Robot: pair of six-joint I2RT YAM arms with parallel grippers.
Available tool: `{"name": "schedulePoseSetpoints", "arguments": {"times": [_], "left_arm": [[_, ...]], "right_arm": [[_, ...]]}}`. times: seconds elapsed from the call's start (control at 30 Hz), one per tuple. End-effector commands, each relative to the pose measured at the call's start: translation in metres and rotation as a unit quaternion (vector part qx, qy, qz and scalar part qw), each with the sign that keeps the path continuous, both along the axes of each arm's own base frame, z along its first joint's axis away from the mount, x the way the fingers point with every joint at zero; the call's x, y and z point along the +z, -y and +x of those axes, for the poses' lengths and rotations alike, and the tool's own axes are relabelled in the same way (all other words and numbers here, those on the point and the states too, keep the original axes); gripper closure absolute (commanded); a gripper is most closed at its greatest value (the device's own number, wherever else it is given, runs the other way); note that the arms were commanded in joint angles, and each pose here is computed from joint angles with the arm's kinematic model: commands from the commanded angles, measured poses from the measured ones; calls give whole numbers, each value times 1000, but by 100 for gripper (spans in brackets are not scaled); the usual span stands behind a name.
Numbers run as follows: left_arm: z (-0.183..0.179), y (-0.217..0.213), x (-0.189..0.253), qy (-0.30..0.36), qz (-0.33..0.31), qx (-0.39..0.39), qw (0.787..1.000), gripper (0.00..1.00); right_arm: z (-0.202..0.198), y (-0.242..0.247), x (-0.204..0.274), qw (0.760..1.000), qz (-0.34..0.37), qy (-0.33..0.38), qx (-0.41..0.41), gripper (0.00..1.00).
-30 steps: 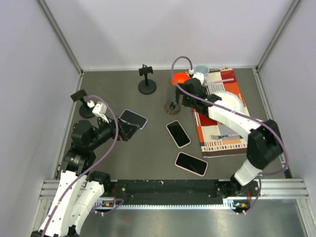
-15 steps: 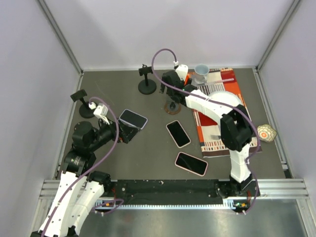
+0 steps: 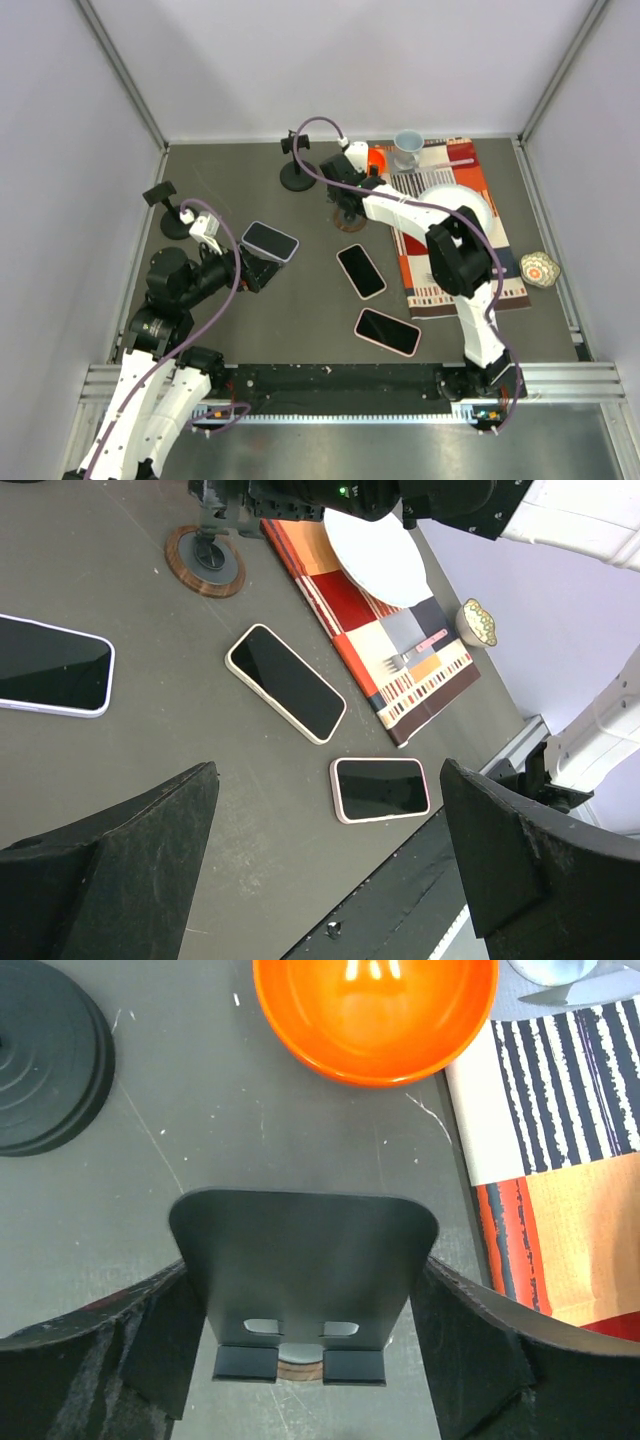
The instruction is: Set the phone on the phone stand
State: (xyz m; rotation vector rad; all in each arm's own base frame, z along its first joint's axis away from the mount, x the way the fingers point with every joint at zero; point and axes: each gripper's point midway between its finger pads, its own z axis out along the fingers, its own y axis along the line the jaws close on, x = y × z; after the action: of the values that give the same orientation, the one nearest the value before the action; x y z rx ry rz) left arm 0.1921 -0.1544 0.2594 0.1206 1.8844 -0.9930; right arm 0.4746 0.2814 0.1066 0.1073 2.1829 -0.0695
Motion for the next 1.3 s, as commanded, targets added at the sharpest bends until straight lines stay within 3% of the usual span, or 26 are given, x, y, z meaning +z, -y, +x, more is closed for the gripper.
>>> {"name": "schedulePoseSetpoints", "arguments": {"times": [0.0, 0.23, 0.37, 0.4, 0.47, 0.5, 0.53, 0.6, 0.63, 0.97, 1.1, 1.27], "left_arm": [[1, -1, 12, 30, 2, 2, 1000, 3], [4, 0, 12, 28, 4, -1, 1000, 4], [4, 0, 12, 27, 3, -1, 1000, 4], [4, 1, 11, 26, 2, -2, 1000, 4], [4, 2, 11, 25, 2, -5, 1000, 4], [4, 2, 11, 24, 0, -5, 1000, 4], [4, 3, 11, 23, 0, -8, 1000, 4], [4, 3, 12, 24, -1, -10, 1000, 4], [3, 4, 12, 23, -2, -12, 1000, 4], [1, 4, 16, 29, -4, -15, 999, 3], [3, 5, 15, 22, -2, -17, 1000, 3], [2, 7, 14, 14, -7, -19, 1000, 3]], "right_arm": [[6, -14, 25, 999, -8, 32, 39, 26], [3, -18, 26, 992, -20, 49, 112, 61], [2, -15, 22, 990, -16, 42, 134, 65], [1, -14, 22, 989, -14, 43, 138, 64], [-1, -11, 20, 989, -22, 39, 142, 49], [-2, -11, 21, 988, -22, 39, 146, 38], [-5, -11, 18, 988, -24, 34, 151, 19], [-12, -7, 21, 987, -21, 31, 156, 11], [-17, -8, 22, 986, -17, 29, 163, 1], [-111, 45, 51, 974, -9, 6, 225, 1], [-158, 49, 36, 954, 0, -52, 295, 1], [-185, 48, 16, 939, 16, -115, 324, 1]]}}
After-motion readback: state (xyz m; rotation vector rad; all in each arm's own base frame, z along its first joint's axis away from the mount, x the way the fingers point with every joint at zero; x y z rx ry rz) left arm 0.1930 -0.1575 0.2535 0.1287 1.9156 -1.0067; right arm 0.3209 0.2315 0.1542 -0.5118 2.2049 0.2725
